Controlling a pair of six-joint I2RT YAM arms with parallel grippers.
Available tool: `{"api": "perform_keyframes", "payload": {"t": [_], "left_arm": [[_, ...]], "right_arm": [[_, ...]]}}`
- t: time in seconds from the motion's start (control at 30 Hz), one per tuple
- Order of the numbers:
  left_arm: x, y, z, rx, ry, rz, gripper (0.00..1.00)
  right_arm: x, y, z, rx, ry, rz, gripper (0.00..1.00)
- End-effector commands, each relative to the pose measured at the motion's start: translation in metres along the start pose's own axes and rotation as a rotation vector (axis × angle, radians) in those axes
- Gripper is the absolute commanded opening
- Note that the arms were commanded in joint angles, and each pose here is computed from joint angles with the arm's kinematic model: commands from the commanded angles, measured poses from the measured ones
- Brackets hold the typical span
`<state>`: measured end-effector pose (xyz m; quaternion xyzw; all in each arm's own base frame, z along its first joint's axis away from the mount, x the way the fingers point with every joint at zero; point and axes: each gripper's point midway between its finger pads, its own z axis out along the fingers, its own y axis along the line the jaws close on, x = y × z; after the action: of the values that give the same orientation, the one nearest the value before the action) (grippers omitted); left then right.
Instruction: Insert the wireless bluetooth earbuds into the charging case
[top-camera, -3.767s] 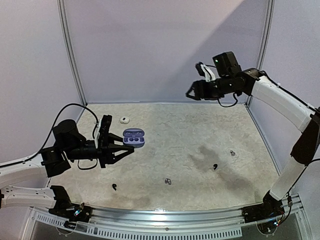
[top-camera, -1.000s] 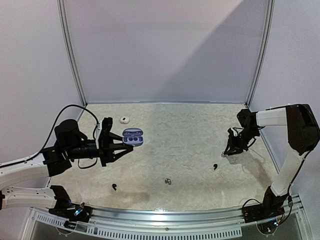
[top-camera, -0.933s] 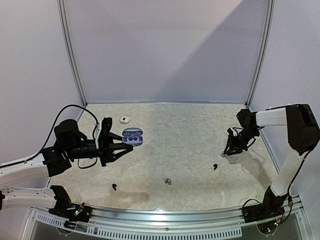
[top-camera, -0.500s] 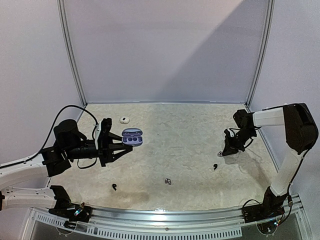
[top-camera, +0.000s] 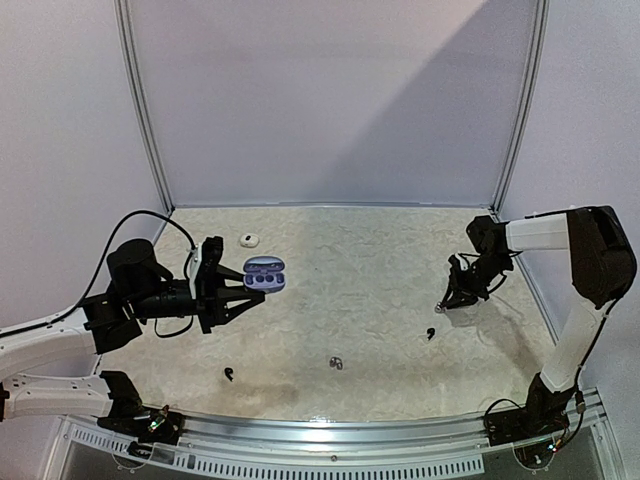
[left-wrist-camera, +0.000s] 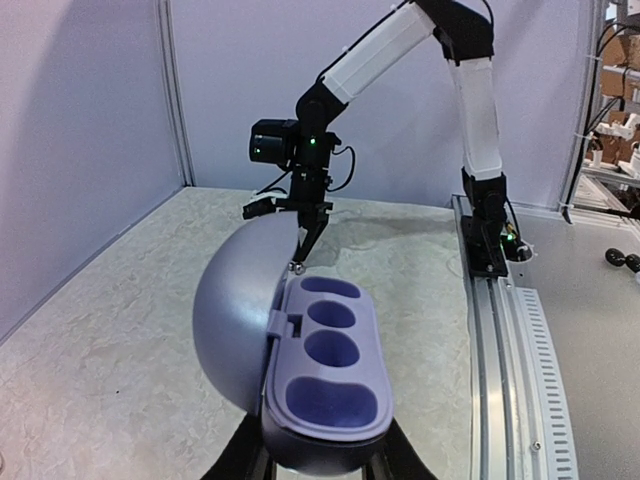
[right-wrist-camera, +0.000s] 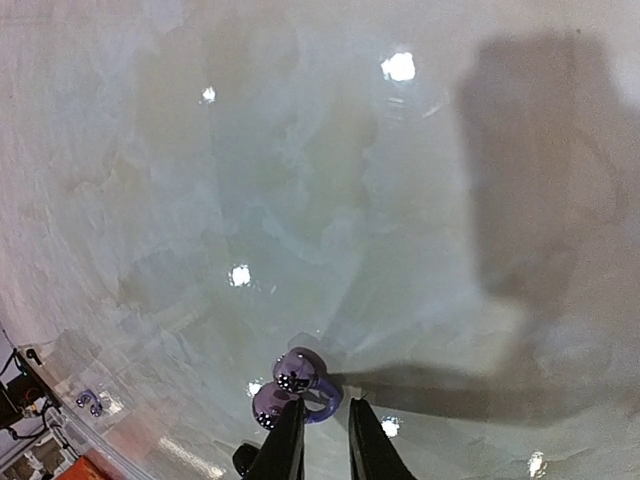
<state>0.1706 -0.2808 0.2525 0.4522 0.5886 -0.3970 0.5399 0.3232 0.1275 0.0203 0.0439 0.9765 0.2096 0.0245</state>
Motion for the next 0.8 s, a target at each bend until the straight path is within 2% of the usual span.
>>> {"api": "perform_keyframes", "payload": {"t": [0.0,0.3,0.57,0.77], "left_arm": [[0.006,0.003,-0.003,-0.017,0.012,0.008,0.00],[0.007,0.003,-0.004,-0.017,0.016,0.014,0.00],[0.008,0.002,-0.004,-0.015,0.018,0.020,0.00],[0.009,0.003,-0.004,-0.017,0.019,0.023,0.00]], "right_arm": [[0.000,0.003,0.000,0.006,-0.003,0.001,0.17],[0.000,0.007,0.012,0.003,0.010,-0.004,0.24],[-0.002,0.016,0.020,0.007,0.027,-0.020,0.24],[-0.010,0.028,0.018,-0.043,-0.007,-0.002,0.24]]}}
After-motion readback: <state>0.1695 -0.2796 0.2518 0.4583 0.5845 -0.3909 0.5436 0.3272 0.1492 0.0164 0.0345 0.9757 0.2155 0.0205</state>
